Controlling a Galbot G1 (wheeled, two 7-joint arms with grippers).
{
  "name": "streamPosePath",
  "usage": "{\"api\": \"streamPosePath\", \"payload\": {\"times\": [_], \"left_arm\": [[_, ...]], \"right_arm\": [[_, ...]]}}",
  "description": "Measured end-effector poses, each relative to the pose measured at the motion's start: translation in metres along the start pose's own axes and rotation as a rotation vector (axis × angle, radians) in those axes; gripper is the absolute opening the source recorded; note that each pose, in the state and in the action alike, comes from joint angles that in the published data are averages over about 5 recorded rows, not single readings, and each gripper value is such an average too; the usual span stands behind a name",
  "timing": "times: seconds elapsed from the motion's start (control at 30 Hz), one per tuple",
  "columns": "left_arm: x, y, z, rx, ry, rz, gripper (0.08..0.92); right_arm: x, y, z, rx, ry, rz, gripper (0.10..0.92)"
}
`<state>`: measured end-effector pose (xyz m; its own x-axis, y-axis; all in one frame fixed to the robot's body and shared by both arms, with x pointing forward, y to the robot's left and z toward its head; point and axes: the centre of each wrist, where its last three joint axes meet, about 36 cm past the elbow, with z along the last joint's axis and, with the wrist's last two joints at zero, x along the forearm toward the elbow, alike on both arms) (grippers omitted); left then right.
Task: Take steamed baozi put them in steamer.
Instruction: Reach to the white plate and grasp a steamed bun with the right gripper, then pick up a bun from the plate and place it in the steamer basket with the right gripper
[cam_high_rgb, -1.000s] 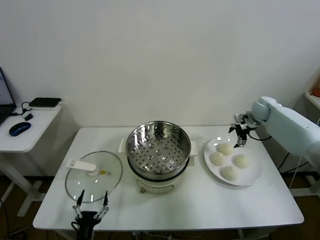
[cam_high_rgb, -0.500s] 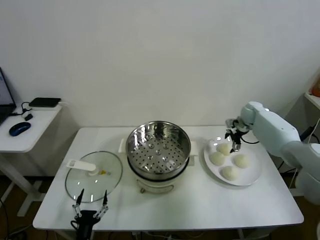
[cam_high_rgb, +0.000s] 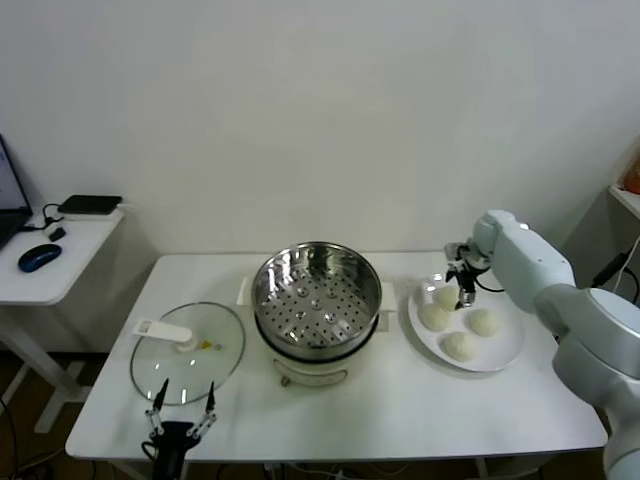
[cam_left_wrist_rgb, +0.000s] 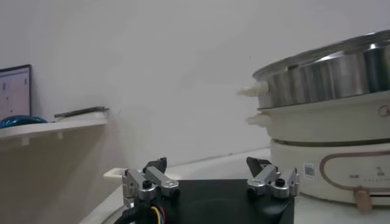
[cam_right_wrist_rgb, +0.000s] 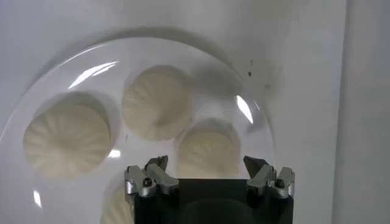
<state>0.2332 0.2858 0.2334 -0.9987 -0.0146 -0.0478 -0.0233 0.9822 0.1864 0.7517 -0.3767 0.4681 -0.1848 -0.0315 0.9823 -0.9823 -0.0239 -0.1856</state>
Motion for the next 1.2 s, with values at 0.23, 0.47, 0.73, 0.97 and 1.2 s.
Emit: {"api": "streamPosePath", "payload": {"times": [0.23,0.47,0.73,0.97,1.2], "left_arm": [[0.001,0.000,0.002,-0.006,0.000,0.002,0.823],[0.001,0.001,0.003,-0.011,0.000,0.002,0.823],[0.004,0.002,0.004,-0.022,0.002,0.003,0.823],[0.007,0.003,0.003,-0.027,0.000,0.003,0.823],[0.007,0.003,0.000,-0.031,-0.010,0.005,0.823]], "right_arm": [[-0.003,0.001,0.003,-0.013,0.005,0.004,0.719],[-0.003,0.000,0.004,-0.013,0.006,0.003,0.670],[0.016,-0.008,0.006,0.010,0.006,0.023,0.649],[0.066,-0.024,0.002,0.086,-0.003,0.070,0.637],[0.137,-0.032,-0.025,0.250,-0.025,0.122,0.638]]}}
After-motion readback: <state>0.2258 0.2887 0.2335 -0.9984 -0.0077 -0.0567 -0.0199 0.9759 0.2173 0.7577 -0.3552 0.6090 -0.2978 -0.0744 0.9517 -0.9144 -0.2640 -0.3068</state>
